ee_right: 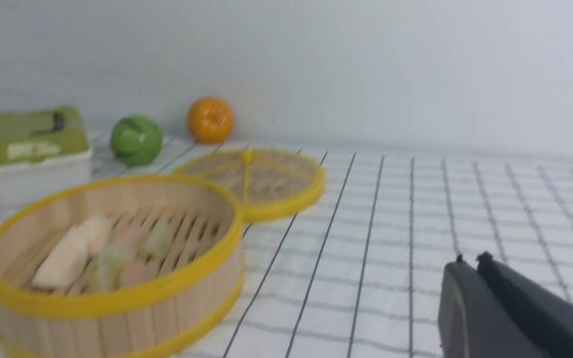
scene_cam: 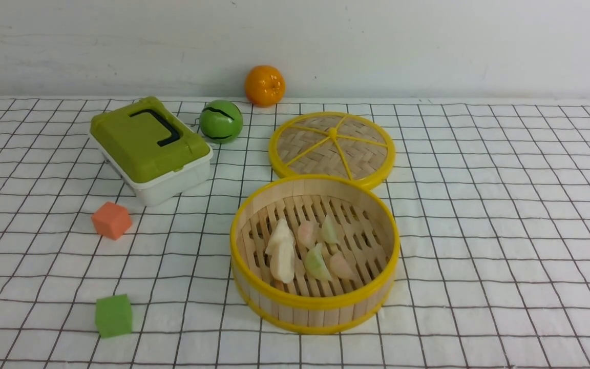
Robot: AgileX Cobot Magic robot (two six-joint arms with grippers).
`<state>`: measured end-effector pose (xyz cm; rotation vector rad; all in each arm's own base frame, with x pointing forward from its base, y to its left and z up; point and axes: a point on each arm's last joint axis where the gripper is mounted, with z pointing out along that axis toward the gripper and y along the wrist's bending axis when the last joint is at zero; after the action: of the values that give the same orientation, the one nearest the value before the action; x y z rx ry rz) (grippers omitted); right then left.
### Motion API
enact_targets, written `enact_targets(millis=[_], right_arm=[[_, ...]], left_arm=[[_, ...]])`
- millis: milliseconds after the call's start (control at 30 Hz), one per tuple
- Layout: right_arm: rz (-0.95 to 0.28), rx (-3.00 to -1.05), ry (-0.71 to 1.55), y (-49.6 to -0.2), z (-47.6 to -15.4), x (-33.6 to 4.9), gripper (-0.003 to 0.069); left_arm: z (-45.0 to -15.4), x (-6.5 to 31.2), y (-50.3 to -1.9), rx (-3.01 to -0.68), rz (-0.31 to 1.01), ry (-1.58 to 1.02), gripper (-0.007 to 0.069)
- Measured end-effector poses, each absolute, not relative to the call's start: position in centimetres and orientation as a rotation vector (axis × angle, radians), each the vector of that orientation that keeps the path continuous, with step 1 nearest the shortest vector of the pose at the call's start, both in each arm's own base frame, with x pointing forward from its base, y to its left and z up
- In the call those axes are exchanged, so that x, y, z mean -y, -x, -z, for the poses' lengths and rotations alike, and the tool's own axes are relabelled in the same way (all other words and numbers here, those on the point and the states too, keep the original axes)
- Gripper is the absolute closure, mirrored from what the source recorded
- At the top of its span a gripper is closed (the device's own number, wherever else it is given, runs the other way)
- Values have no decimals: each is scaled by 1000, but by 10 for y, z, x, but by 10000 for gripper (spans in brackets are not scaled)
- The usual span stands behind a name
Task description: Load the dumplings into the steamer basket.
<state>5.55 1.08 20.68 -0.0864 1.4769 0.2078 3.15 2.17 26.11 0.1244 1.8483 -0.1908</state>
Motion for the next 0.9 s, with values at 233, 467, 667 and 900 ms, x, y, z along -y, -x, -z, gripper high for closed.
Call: enact_targets(millis=[233, 467, 667, 900], right_arm=[[-174, -1412, 5, -55, -213, -7, 631], [-86, -1487, -26, -56, -206, -2, 676], [-64, -1746, -30, -55, -182, -1, 681], [-67, -1859, -44, -53, -173, -1, 681]], left_arm=[[-261, -22, -32, -1848, 192, -124, 474], [-261, -22, -32, -1849, 192, -124, 463], [-261, -22, -32, -1848, 192, -124, 459], [-261, -22, -32, -1848, 192, -124, 451]])
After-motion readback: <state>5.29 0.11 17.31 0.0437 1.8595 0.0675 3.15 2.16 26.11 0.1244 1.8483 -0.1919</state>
